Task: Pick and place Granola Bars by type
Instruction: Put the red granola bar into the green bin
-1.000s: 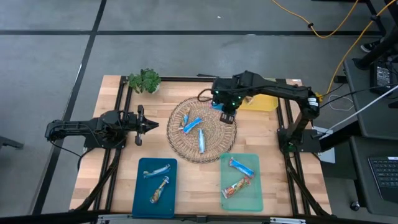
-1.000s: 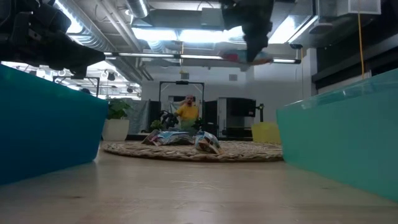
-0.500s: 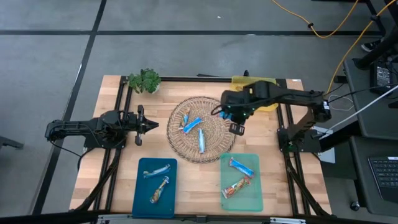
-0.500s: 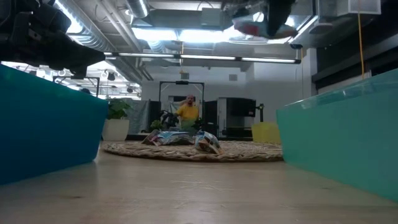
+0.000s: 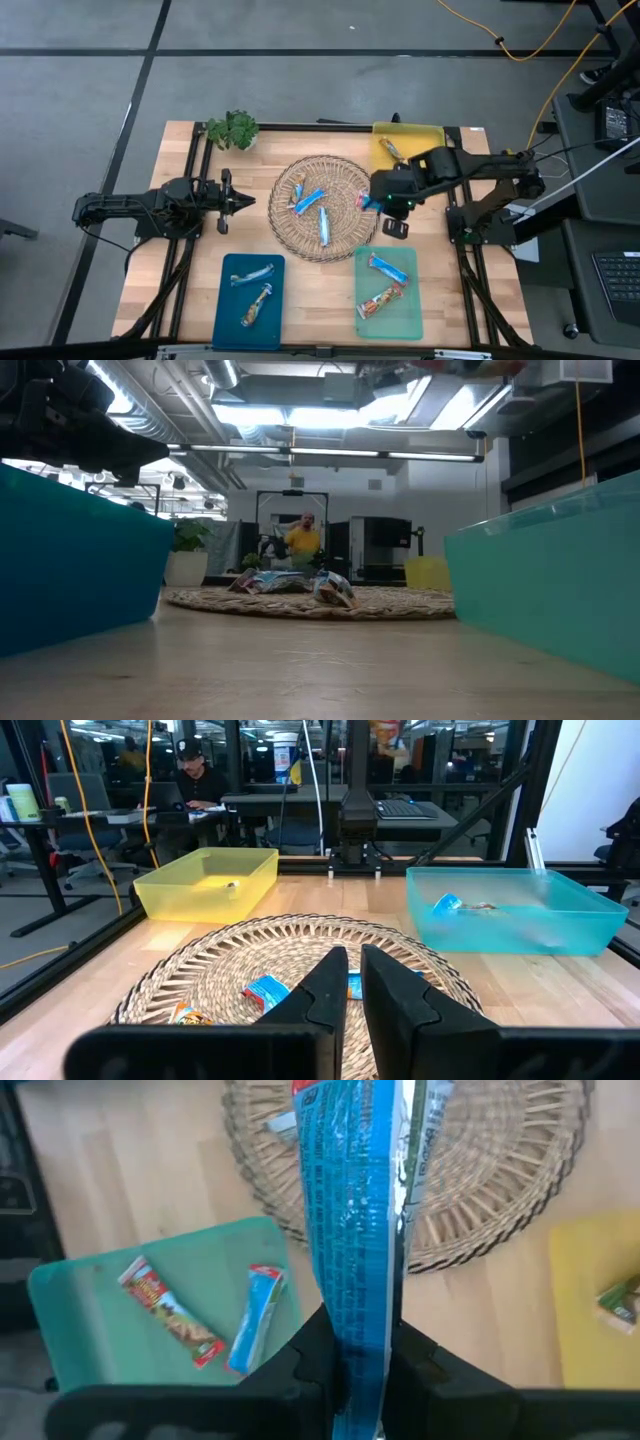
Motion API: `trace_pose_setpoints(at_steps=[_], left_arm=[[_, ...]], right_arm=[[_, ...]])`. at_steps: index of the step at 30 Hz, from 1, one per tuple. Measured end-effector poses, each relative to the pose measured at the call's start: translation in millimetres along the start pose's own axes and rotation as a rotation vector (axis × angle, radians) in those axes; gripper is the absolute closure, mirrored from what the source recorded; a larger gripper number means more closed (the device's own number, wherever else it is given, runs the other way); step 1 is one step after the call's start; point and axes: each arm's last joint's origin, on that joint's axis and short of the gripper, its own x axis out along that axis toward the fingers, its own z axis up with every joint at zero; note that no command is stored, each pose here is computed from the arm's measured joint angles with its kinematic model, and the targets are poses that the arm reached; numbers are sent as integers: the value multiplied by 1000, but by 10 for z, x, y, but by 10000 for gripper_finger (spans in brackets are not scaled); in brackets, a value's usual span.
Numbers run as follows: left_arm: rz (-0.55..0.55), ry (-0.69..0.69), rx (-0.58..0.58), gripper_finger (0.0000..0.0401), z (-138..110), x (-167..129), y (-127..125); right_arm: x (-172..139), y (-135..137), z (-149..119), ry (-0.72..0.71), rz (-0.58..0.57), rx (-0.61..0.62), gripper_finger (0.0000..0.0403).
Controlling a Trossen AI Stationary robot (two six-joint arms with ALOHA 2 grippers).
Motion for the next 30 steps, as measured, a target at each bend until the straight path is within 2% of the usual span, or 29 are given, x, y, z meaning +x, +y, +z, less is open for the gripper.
trace_pose_setpoints(at_steps=[10, 23, 30], left_arm=[[0, 0, 0, 372, 0, 0, 0], [0, 0, 0, 376, -1, 0, 0], [0, 1, 0, 372, -1, 0, 0]], right_arm=[[-34, 387, -230, 48, 40, -42, 346], [-87, 773, -505, 68, 80, -25, 346], [-116, 926, -644, 81, 93, 27, 346]])
